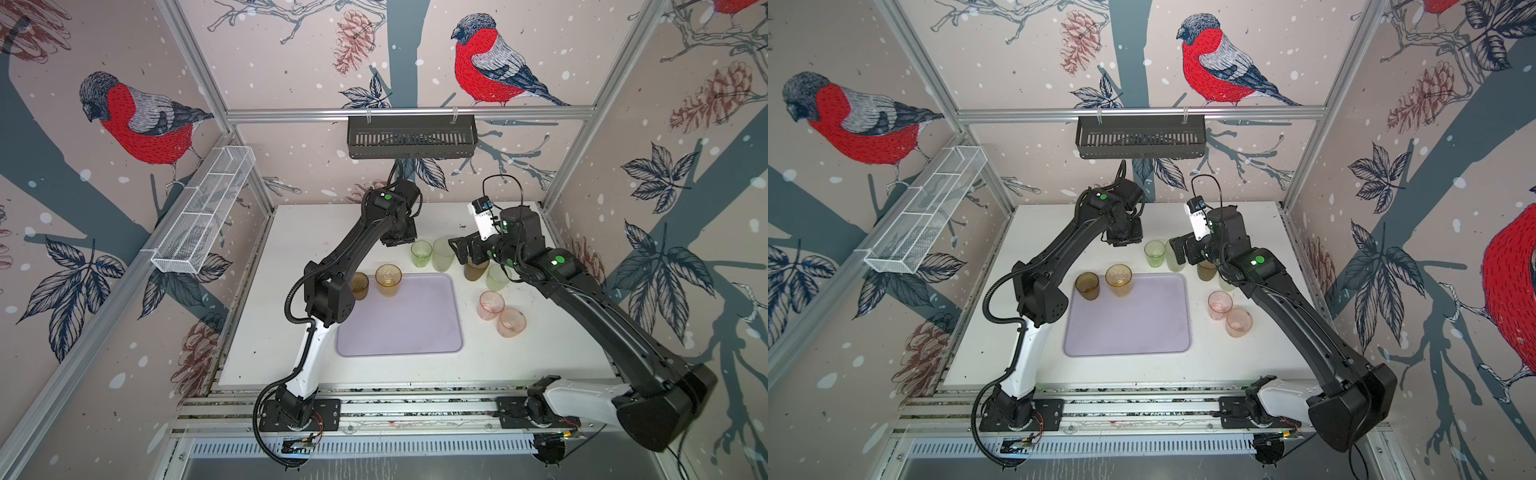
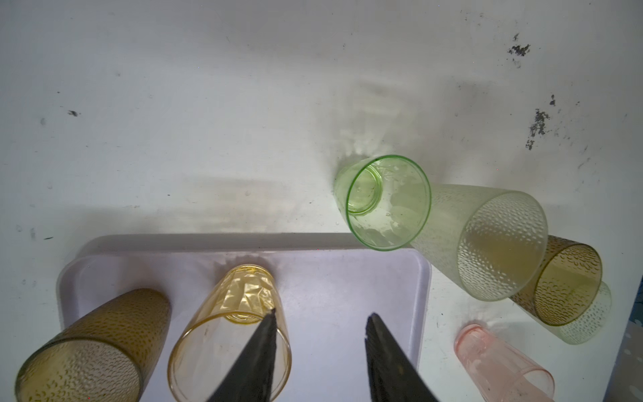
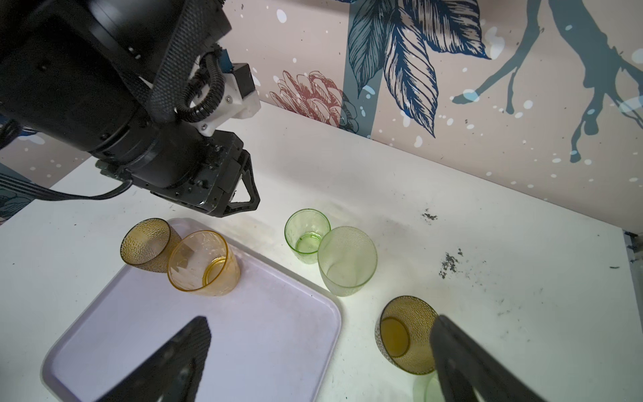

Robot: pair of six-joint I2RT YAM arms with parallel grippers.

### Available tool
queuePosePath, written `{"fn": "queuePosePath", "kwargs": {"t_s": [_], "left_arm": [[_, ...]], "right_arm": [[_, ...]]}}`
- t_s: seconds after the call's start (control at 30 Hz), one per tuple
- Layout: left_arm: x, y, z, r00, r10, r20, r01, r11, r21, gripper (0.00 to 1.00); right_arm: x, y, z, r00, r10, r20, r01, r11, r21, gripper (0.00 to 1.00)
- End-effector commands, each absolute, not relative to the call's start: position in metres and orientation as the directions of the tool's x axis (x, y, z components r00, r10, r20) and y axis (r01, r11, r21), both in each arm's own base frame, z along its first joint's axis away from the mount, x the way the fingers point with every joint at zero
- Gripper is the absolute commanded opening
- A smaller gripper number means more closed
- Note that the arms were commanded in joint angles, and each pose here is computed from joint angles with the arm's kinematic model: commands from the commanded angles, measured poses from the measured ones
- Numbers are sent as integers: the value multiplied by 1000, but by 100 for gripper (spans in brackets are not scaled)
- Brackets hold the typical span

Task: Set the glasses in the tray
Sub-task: 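Move the left gripper to the small green glass beyond the tray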

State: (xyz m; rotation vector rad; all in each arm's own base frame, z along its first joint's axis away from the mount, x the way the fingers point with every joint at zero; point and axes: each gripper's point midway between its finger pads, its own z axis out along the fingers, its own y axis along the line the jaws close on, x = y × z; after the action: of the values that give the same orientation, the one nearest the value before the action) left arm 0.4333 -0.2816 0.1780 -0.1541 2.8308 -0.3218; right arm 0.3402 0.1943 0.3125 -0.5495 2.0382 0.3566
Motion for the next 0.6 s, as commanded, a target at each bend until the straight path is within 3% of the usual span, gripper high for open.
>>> {"fn": "queuePosePath", "kwargs": {"t_s": [0.0, 0.57], "left_arm": [[423, -287, 176, -963, -161, -215, -100, 959, -266, 45], [438, -302, 159, -948, -139, -287, -58, 960, -273, 46]], "right_arm": [[343, 195, 307, -468, -231, -853, -522, 851, 56, 99], [348, 177, 295, -524, -192, -830, -465, 881, 90, 99]]}}
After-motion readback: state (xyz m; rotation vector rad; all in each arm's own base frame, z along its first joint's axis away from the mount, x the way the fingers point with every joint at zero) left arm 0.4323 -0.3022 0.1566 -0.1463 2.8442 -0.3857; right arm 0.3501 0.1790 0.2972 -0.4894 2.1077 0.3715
